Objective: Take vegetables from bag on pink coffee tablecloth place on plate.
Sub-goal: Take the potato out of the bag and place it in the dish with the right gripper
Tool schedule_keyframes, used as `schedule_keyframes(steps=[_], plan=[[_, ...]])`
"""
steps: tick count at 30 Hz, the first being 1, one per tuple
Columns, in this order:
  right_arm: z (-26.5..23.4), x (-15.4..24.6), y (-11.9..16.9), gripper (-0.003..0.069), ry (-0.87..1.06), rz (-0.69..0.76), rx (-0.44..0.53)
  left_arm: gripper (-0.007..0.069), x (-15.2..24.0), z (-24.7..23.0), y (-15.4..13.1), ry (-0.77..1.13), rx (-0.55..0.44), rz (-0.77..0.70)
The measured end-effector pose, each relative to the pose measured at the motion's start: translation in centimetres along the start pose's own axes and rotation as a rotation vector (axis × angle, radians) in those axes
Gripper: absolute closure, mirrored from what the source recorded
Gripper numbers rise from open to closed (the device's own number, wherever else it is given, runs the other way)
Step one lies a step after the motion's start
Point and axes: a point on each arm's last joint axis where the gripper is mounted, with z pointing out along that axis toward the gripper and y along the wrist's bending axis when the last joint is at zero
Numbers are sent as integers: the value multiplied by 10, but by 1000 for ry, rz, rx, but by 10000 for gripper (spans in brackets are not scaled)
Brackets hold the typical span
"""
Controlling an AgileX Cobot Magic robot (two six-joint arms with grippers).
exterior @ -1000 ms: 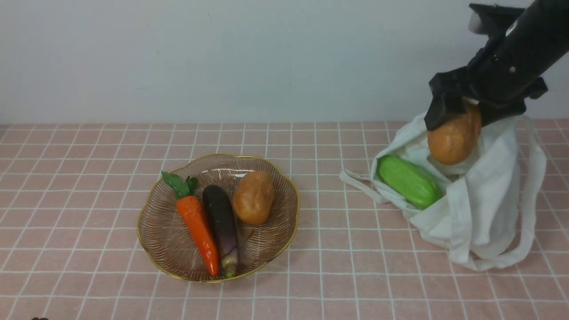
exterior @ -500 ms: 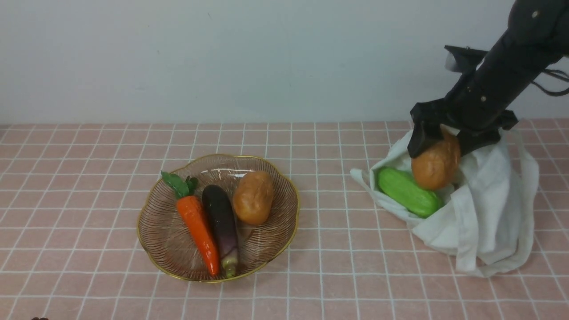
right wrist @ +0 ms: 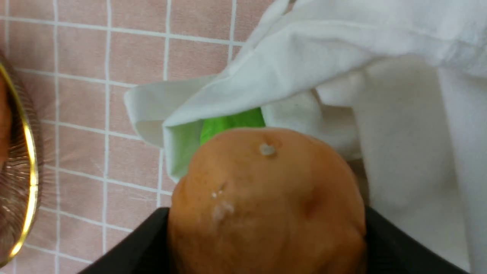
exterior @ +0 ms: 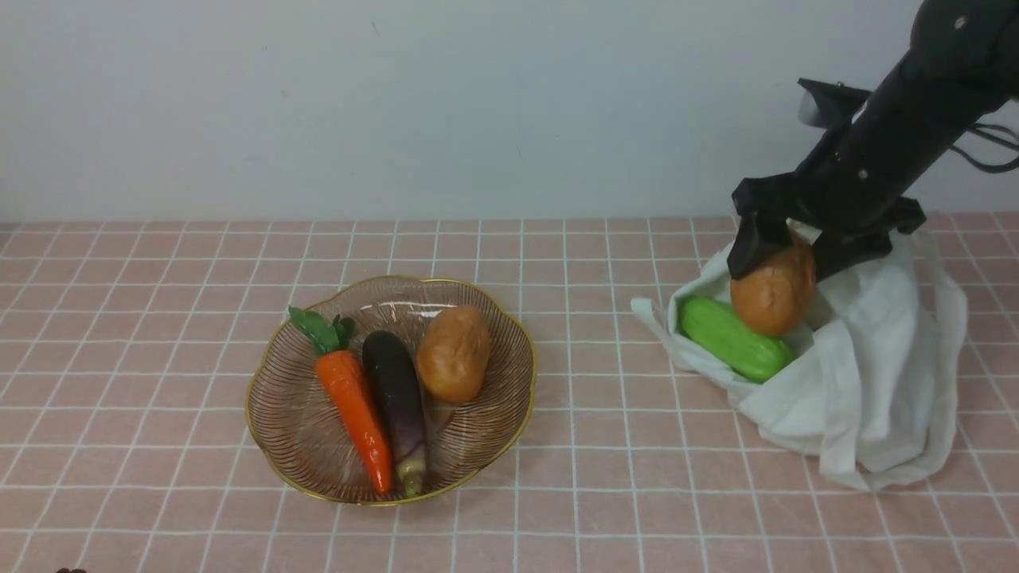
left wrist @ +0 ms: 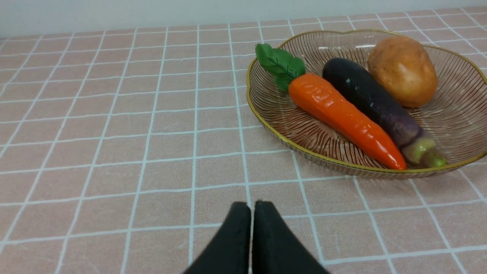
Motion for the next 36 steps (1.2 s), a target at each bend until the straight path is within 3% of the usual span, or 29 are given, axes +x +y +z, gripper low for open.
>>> schedule_keyframes(steps=[6,10,14,18,22,26,36], plan=[[-46,6,14,142,-102,-18,-40,631,0,0,0,0,0,0],[-69,12,32,142,-153,-70,-126,631,0,0,0,0,0,0],[-78,25,86,142,-169,-225,-323,631,0,0,0,0,0,0],[-59,34,139,142,-162,-339,-407,631,0,0,0,0,0,0],[-15,40,186,142,-138,-436,-407,631,0,0,0,0,0,0],[44,45,211,142,-82,-515,-343,631,0,0,0,0,0,0],[116,61,226,142,11,-561,-283,631,0,0,0,0,0,0]])
